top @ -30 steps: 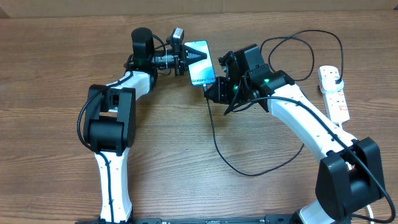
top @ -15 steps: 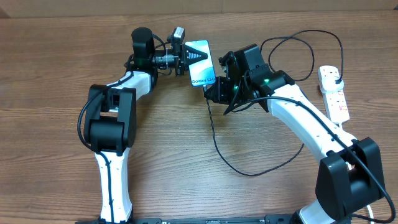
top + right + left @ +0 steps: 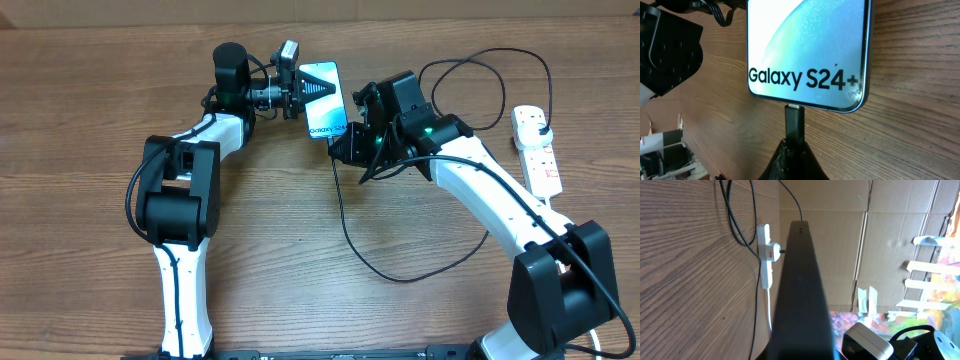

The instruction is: Plug charger to phone and switch on socket

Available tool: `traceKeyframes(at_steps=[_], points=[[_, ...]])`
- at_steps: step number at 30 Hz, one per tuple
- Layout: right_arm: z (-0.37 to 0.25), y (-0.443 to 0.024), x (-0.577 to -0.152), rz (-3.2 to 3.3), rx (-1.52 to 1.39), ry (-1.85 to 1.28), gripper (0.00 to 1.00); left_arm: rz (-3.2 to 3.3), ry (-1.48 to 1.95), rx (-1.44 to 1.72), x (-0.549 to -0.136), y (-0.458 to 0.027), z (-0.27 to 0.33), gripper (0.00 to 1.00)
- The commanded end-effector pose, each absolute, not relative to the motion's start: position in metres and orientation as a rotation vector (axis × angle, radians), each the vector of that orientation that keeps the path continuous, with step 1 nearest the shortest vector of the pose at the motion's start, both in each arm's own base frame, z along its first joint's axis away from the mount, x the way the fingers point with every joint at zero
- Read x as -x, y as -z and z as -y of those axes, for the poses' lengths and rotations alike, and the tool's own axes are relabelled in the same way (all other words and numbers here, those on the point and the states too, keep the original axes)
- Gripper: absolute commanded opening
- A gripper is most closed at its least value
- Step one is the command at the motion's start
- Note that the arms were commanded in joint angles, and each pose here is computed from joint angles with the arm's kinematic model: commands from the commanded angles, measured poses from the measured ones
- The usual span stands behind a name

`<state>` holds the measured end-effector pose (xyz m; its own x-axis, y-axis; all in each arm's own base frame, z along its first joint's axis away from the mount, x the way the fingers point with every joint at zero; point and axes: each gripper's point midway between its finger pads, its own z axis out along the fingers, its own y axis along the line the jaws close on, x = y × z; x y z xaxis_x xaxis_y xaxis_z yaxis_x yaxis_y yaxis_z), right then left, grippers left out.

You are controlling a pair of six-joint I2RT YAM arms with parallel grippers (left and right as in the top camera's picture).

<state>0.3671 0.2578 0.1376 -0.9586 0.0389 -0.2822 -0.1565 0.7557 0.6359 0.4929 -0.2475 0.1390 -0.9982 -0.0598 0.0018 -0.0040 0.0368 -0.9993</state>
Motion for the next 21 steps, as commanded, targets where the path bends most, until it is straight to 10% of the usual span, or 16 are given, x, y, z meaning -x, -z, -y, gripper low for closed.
traceKeyframes(at_steps=[1,17,21], points=[[-0.252,-0.141,-0.387,-2.614,0.063,-0.950,0.04,-2.266,2.247,-0.211,-0.457,-0.153,0.278,0.04],[-0.248,-0.139,-0.375,-2.651,0.125,-0.994,0.03,-2.263,2.245,-0.231,-0.454,-0.153,0.282,0.04],[-0.247,-0.154,-0.355,-2.644,0.259,-1.019,0.24,-2.257,2.235,-0.212,-0.458,-0.153,0.279,0.04]])
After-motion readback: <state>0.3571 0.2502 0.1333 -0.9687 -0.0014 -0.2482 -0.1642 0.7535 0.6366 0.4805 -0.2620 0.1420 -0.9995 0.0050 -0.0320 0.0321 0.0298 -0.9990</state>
